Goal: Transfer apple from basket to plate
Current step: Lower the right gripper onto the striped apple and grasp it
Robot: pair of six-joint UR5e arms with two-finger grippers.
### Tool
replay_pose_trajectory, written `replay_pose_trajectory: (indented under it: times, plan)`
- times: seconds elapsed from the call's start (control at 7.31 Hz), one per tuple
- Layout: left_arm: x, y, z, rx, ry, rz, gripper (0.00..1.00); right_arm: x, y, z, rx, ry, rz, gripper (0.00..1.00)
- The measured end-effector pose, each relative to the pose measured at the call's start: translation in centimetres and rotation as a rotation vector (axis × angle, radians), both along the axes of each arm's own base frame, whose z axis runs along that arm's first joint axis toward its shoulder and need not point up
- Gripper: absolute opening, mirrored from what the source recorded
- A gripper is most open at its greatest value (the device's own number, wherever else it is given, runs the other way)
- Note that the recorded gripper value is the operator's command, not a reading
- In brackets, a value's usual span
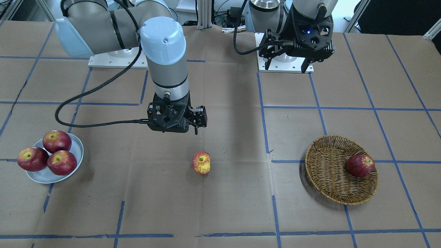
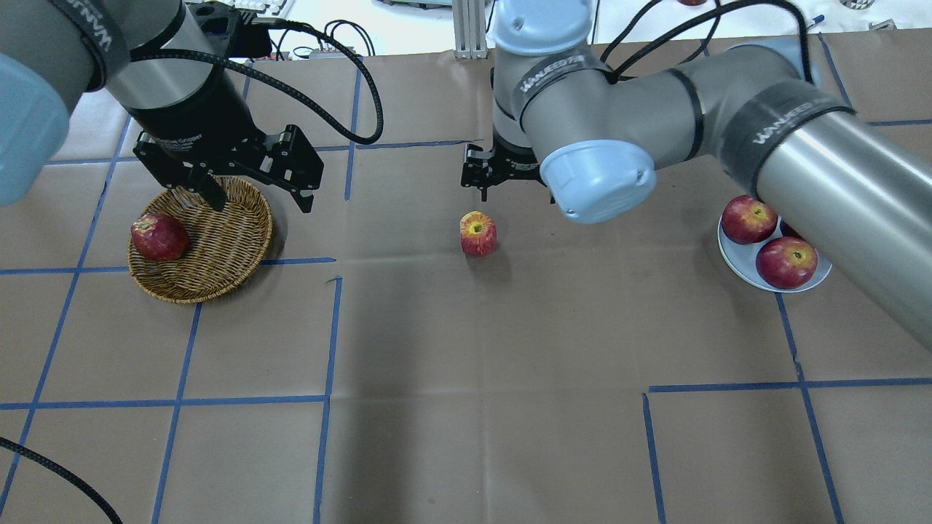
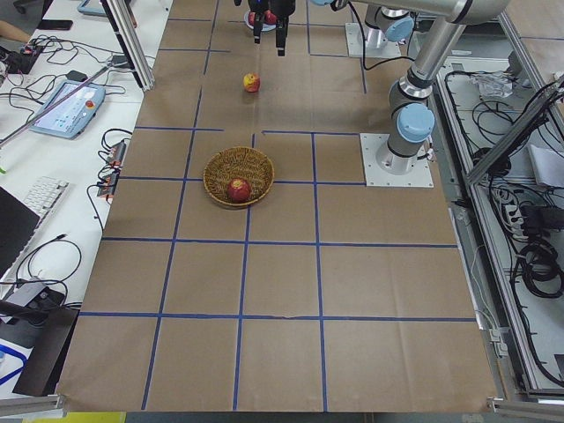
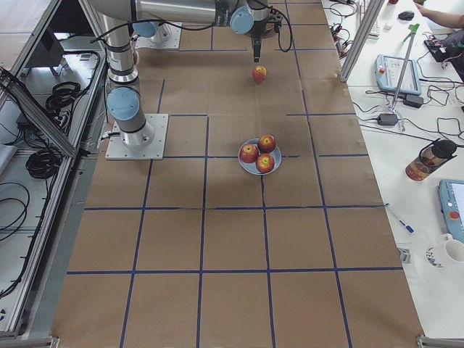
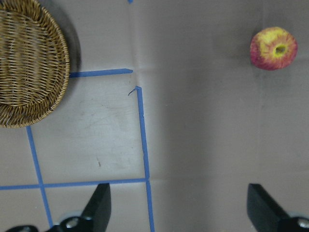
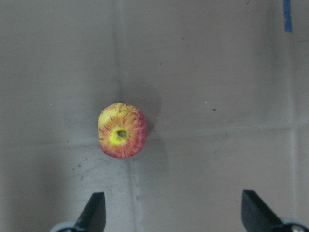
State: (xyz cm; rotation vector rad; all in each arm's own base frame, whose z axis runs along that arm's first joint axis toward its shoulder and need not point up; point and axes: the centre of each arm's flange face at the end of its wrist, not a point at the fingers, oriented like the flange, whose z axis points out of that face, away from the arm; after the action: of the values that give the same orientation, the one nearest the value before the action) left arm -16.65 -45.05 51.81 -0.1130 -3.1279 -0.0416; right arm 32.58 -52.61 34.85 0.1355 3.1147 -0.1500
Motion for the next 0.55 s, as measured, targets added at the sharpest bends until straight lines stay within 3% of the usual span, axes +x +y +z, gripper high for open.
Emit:
replay_pose_trajectory:
  times: [0.55]
  plan:
    - [0.1,1.2,0.3,-0.007,0.004,0.002,0.99,3.5,-2.4,-9.4,-0.009,-0.006,-0.012,1.00]
